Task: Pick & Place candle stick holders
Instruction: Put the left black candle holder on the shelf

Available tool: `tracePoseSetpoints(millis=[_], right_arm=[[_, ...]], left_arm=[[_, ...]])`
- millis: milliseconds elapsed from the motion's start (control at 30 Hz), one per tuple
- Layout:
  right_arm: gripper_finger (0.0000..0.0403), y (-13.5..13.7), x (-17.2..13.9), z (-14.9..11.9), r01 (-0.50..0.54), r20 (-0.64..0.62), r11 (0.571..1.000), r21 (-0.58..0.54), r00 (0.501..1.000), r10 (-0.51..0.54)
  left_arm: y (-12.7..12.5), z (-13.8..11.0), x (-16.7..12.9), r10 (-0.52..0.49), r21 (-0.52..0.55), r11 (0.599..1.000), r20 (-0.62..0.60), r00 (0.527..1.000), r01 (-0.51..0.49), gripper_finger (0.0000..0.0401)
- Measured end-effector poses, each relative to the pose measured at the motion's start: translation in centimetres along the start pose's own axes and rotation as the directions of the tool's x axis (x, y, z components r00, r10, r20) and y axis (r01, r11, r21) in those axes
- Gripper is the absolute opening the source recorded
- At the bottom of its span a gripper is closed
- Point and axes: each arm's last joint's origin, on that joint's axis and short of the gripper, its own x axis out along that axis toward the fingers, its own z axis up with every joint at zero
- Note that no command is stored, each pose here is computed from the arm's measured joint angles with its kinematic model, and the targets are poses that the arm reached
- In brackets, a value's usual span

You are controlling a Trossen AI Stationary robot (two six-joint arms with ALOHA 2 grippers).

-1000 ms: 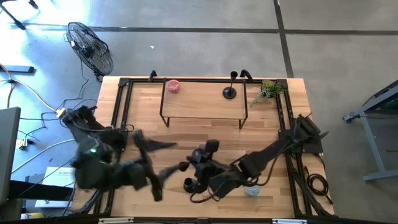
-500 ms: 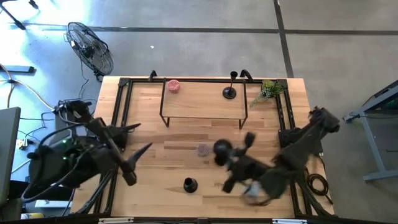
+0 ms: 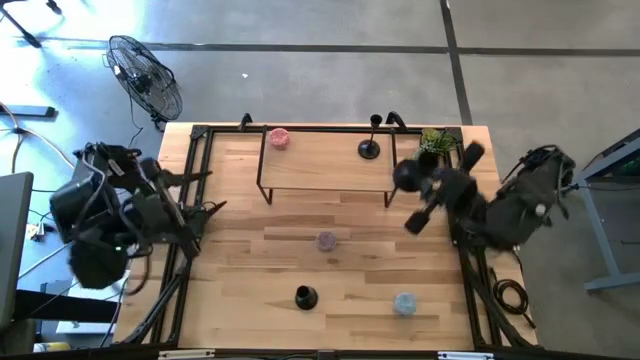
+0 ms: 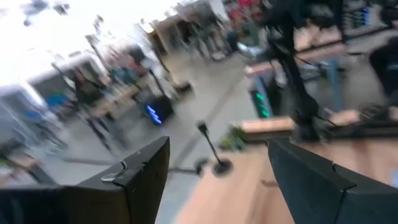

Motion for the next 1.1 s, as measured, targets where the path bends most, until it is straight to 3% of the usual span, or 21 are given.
tracePoseSetpoints(millis=[100,267,400,500,767,933,1100], right_arm=[[0.0000,-2.2,0.8,-0.4,-0.009,-0.029,1.000,0.021,1.000,0.010],[0.0000,-5.1,2.4,-2.9,0.036,-0.139,0.998,0.047,0.990,-0.029],[0.0000,-5.7,3.7,-5.5,0.053,-0.196,0.998,0.027,0.979,-0.047],[0.0000,-5.7,4.8,-7.5,0.000,-0.203,1.000,0.028,0.979,0.005],[0.0000,-6.2,6.5,-11.8,-0.232,0.035,0.968,0.099,0.973,0.230],[0.0000,-6.4,7.7,-14.8,-0.290,0.106,0.950,0.113,0.955,0.279],[0.0000,-6.3,9.9,-17.2,-0.309,0.070,0.946,0.095,0.950,0.303]], left_arm=[[0.7,-1.4,0.0,-0.054,-0.128,0.991,-0.062,0.997,0.046,0.0269],[0.1,-3.6,0.4,-0.056,-0.016,0.998,-0.081,0.995,0.055,0.0269],[1.0,-5.6,0.4,-0.030,-0.028,0.999,-0.076,0.997,0.028,0.0269],[1.7,-7.1,0.4,-0.010,-0.056,0.998,-0.065,0.998,0.006,0.0269],[2.5,-12.1,0.5,-0.034,-0.176,0.984,-0.095,0.995,0.017,0.0269],[0.0,-16.0,0.8,-0.048,-0.211,0.977,-0.098,0.994,0.026,0.0269],[-2.6,-20.3,1.2,-0.044,-0.213,0.977,-0.094,0.995,0.023,0.0269]])
